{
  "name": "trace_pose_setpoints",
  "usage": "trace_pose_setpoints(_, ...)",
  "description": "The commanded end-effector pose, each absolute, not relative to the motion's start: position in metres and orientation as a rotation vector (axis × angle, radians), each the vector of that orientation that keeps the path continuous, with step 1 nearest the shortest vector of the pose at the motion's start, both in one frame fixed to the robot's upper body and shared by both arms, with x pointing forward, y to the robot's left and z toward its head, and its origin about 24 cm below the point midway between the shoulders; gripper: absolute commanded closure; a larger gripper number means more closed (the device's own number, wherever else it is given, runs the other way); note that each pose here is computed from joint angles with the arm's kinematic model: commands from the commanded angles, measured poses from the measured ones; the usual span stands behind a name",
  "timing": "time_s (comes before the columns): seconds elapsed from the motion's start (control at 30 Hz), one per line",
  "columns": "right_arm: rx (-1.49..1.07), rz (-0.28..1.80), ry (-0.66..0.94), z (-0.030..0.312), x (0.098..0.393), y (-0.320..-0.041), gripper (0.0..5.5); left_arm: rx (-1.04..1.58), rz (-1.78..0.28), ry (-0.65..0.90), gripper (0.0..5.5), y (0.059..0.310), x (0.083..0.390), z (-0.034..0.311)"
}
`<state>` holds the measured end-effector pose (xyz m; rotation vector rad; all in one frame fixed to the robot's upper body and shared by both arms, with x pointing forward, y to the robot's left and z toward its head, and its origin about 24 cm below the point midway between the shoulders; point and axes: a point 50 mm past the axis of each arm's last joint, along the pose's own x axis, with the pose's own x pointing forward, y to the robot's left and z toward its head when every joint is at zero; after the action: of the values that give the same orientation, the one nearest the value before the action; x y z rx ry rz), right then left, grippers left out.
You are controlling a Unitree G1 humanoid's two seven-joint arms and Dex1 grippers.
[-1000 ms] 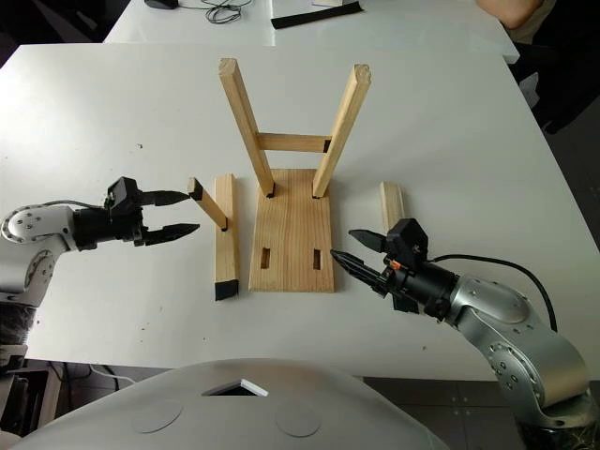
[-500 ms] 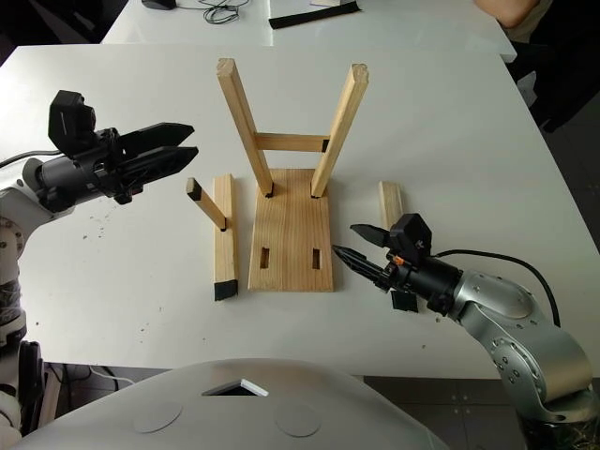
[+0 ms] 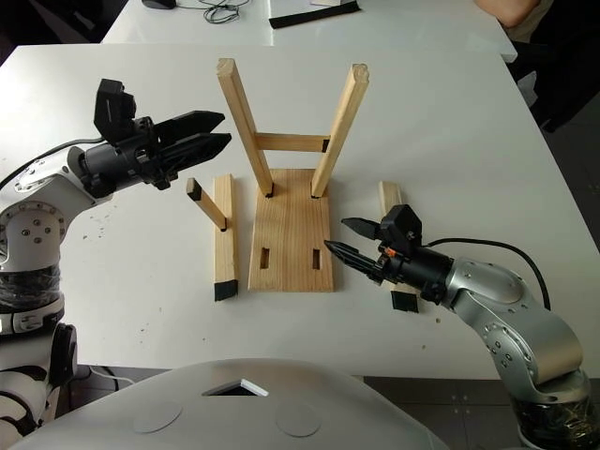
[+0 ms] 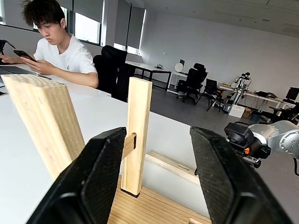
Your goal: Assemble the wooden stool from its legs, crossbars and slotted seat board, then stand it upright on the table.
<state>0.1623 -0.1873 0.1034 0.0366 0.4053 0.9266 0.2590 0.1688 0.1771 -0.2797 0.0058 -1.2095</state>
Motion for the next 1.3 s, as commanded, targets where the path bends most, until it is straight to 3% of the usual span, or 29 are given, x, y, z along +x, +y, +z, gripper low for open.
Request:
trace_pose_setpoints(0.03, 0.012, 0.938, 0.413, 0.105, 0.166, -0.187, 2.78, -0.263, -1.23, -0.041, 2.96, 0.161, 0.266, 0.189)
trace_pose_setpoints(0.27, 0.013, 0.95, 0.411, 0.104, 0.167, -0.185, 2.78, -0.261, -1.263, -0.077, 2.96, 0.152, 0.269, 0.195)
trace_pose_setpoints(0.47, -0.029, 1.039, 0.449, 0.106, 0.178, -0.188, 2.78, -0.255, -1.103, 0.061, 2.96, 0.163, 0.25, 0.117)
trace_pose_setpoints(0.57, -0.038, 1.043, 0.464, 0.106, 0.18, -0.193, 2.78, -0.268, -1.095, 0.069, 2.96, 0.161, 0.241, 0.108)
trace_pose_setpoints(0.77, -0.004, 0.998, 0.432, 0.104, 0.173, -0.187, 2.78, -0.302, -1.166, -0.065, 2.96, 0.153, 0.256, 0.158)
trace_pose_setpoints(0.87, 0.015, 0.964, 0.425, 0.102, 0.165, -0.185, 2.78, -0.298, -1.226, -0.102, 2.96, 0.156, 0.244, 0.194)
trace_pose_setpoints(0.97, 0.032, 0.906, 0.421, 0.1, 0.153, -0.187, 2.78, -0.236, -1.318, 0.036, 2.96, 0.154, 0.216, 0.196)
trace_pose_setpoints(1.13, 0.048, 0.814, 0.409, 0.101, 0.142, -0.193, 2.78, 0.031, -1.346, 0.441, 2.96, 0.163, 0.174, 0.135)
trace_pose_setpoints(1.3, 0.044, 0.811, 0.402, 0.102, 0.144, -0.193, 2.78, 0.036, -1.295, 0.574, 2.96, 0.161, 0.161, 0.084)
